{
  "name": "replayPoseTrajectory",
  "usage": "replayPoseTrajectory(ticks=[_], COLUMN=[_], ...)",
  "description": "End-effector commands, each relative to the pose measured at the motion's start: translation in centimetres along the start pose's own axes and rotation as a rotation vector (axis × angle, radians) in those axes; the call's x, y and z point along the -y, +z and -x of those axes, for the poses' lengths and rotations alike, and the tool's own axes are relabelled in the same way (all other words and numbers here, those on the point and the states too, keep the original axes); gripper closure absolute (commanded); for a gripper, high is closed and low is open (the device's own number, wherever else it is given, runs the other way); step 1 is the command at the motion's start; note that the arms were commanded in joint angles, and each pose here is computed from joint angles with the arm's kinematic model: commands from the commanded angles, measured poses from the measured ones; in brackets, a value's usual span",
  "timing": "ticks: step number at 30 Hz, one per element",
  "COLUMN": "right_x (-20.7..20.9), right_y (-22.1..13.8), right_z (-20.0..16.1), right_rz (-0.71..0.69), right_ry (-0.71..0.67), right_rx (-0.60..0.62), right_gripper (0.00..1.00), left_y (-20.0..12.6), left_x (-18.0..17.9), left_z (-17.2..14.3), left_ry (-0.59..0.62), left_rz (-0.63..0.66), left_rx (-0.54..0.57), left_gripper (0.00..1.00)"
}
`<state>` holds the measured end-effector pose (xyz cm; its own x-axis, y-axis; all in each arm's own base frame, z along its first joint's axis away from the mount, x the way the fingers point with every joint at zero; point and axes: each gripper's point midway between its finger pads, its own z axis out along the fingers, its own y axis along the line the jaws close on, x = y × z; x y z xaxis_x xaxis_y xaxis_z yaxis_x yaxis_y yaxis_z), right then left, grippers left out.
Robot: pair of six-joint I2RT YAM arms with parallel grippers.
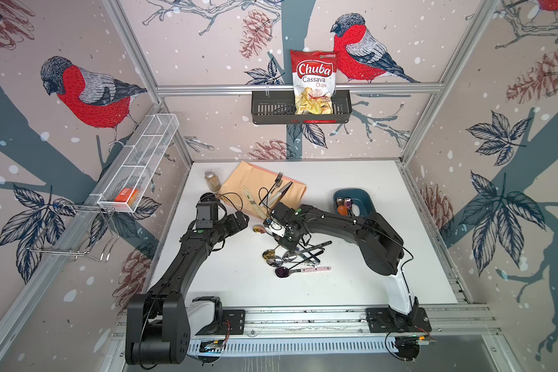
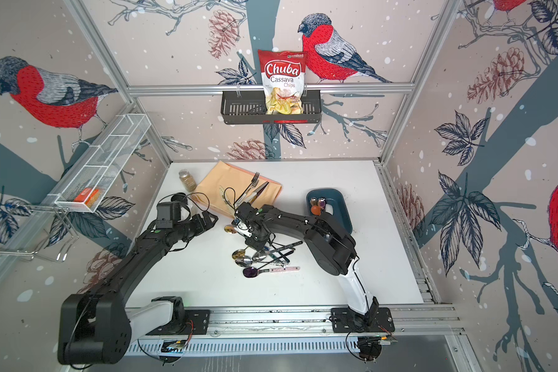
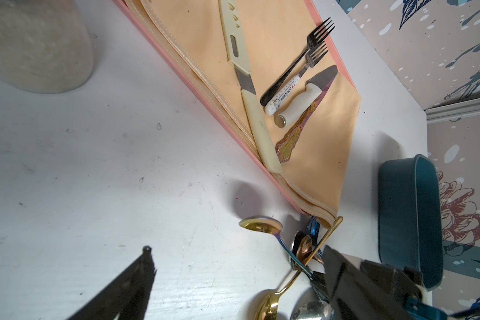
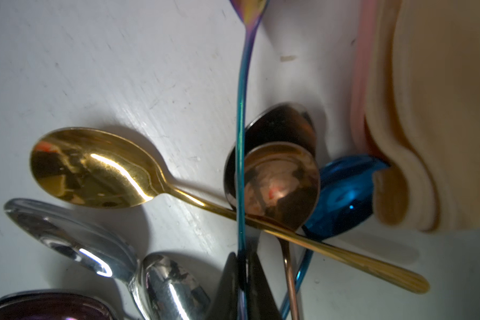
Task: Put the spoon into the storage box
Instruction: Pick up the spoon from the center of the board.
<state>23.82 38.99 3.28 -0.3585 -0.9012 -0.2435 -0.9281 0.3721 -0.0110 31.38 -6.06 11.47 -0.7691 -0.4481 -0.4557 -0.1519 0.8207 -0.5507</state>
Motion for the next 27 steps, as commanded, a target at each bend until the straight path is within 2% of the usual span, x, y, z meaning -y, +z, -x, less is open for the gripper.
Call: replayPoseTrajectory(ticks=[1,16,27], right_x=[0.3,0.6,1.3], right_y=[-0.7,-1.7,-3.8], right_z=[0.2,1.0,2.1], right_rz=[-0.02,-0.004,0.022], right_ry=[0.005,0.035,0.098], right_rx=[0.006,0.052,0.125], right_gripper=[0.91,0.97,0.99], left_y=[-0.2,-0.3,-0.5], left_x=[0.1,0.2,0.4], left_z=[0.3,0.3,0.9], left_ry=[0.007,0.009,0.027], left_rz=[-0.007,-0.013,-0.014], left_rx=[0.015,0.032,0.051], left_gripper=[0.04,0.04,0.04])
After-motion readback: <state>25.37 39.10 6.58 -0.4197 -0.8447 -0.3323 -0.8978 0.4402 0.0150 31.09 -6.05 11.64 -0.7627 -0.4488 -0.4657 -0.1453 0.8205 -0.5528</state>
